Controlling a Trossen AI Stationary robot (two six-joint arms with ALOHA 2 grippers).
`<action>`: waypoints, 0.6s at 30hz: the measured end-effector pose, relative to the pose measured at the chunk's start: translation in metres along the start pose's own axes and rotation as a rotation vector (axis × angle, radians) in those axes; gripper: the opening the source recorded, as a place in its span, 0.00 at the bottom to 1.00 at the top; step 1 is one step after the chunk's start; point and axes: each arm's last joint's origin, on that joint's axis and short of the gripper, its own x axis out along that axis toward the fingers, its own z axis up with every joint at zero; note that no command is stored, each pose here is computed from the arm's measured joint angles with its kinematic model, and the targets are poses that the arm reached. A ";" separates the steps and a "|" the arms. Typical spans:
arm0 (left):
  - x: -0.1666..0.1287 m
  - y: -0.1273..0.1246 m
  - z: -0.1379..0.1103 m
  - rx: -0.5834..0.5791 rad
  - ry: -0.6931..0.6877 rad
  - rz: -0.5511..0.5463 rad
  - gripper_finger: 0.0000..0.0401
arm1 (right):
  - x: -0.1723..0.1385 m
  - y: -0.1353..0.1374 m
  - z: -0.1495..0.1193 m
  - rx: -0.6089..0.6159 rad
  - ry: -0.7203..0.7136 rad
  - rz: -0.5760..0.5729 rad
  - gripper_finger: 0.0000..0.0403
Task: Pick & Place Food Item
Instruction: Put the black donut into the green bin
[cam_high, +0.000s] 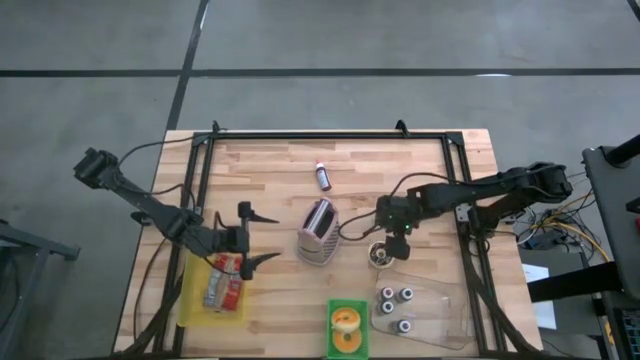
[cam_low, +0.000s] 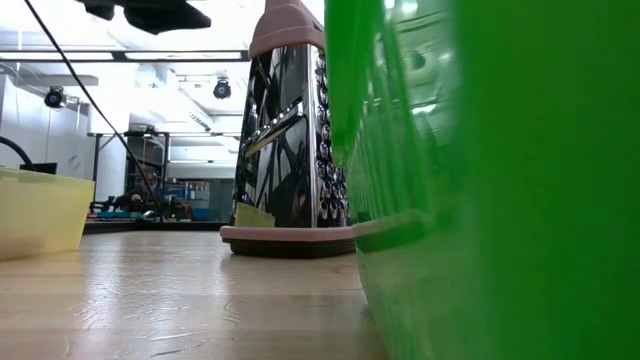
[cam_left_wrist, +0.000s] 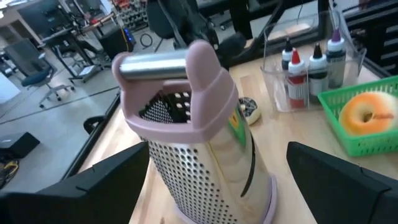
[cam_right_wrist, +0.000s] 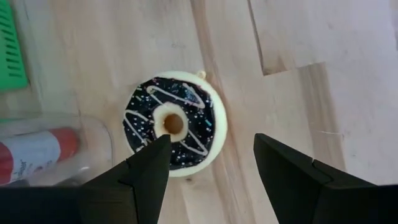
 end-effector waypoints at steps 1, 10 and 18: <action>-0.001 0.001 0.001 -0.002 -0.005 0.000 0.95 | 0.000 0.000 0.000 -0.002 0.002 -0.001 0.56; -0.008 0.007 0.003 -0.018 -0.033 0.007 0.95 | 0.021 -0.004 0.001 0.000 0.042 -0.021 0.56; -0.009 0.007 0.002 -0.023 -0.034 0.007 0.95 | 0.040 -0.007 0.002 0.007 0.099 -0.043 0.56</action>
